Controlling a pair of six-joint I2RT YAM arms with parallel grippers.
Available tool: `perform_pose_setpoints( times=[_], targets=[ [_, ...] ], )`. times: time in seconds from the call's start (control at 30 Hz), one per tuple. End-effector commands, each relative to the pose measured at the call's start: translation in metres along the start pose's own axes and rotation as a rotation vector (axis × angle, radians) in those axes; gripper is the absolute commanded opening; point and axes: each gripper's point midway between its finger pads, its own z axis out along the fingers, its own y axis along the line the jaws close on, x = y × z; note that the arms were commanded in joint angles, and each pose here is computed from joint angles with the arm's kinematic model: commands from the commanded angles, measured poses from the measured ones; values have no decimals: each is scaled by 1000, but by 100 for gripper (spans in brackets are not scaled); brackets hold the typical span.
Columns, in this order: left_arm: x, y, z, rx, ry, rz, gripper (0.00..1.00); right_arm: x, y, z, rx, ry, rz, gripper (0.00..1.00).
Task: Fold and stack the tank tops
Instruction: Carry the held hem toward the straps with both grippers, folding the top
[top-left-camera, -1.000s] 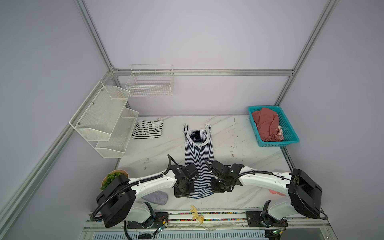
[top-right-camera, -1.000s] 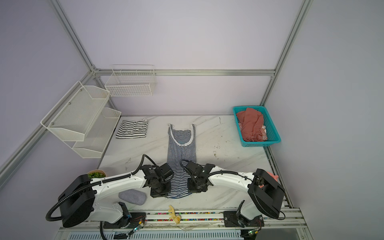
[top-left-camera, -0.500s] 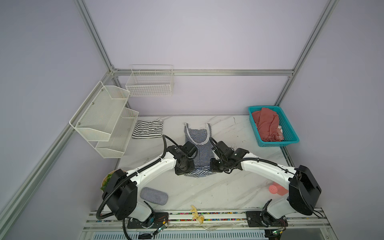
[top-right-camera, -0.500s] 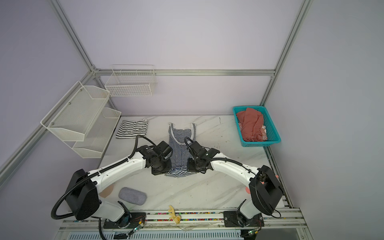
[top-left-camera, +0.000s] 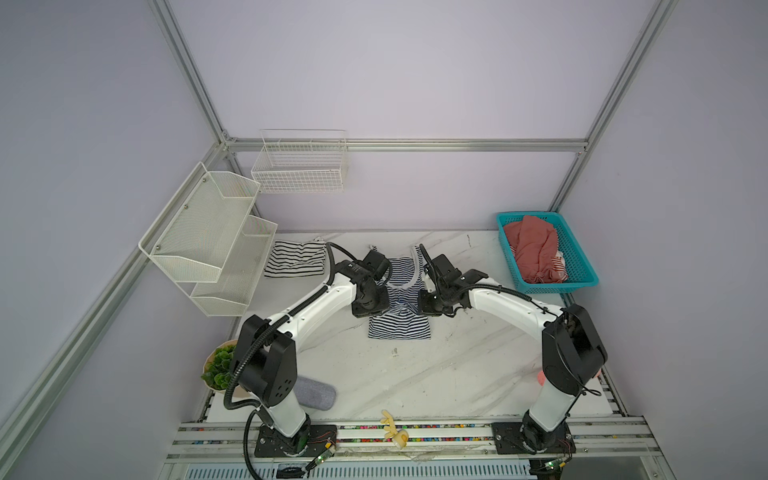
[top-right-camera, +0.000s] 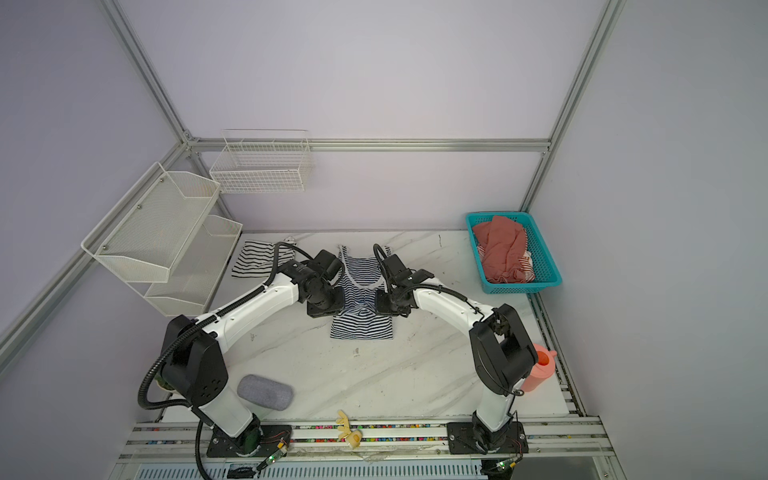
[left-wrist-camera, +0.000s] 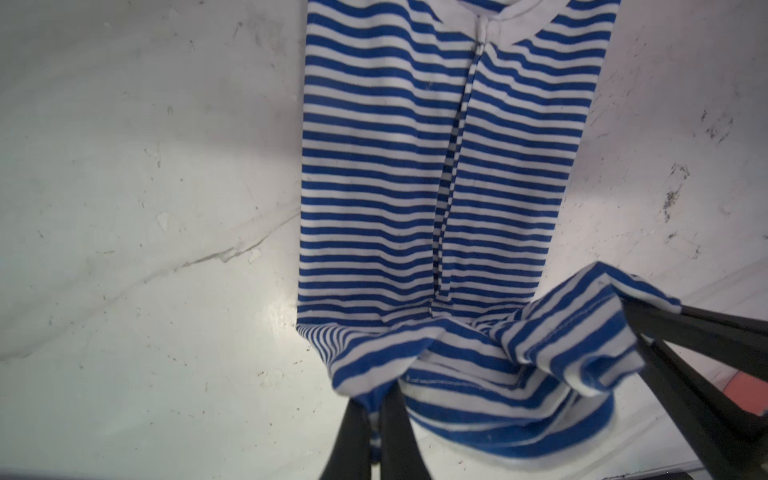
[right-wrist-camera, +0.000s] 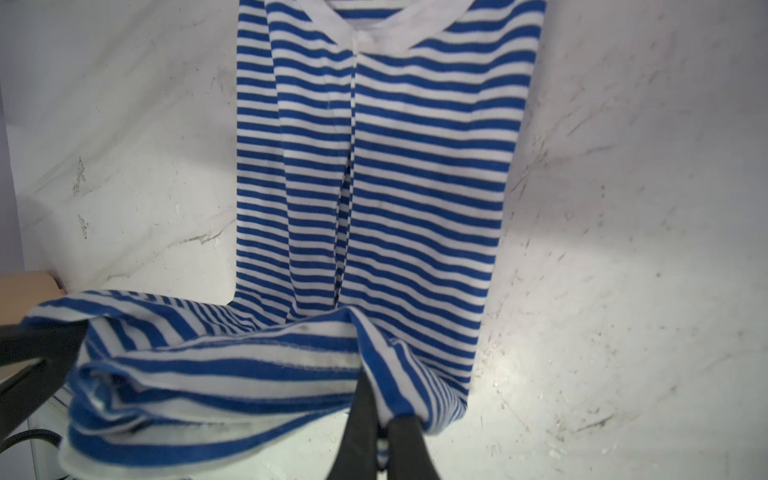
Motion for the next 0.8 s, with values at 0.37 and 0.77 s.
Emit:
perform_pose_setpoints(
  times=[0.37, 0.77],
  targets=[
    [-76, -10, 14, 55, -30, 24, 4, -58, -16, 27, -25, 23, -38, 0],
    [-108, 4, 59, 57, -25, -64, 5, -87, -33, 63, -60, 35, -17, 5]
  ],
)
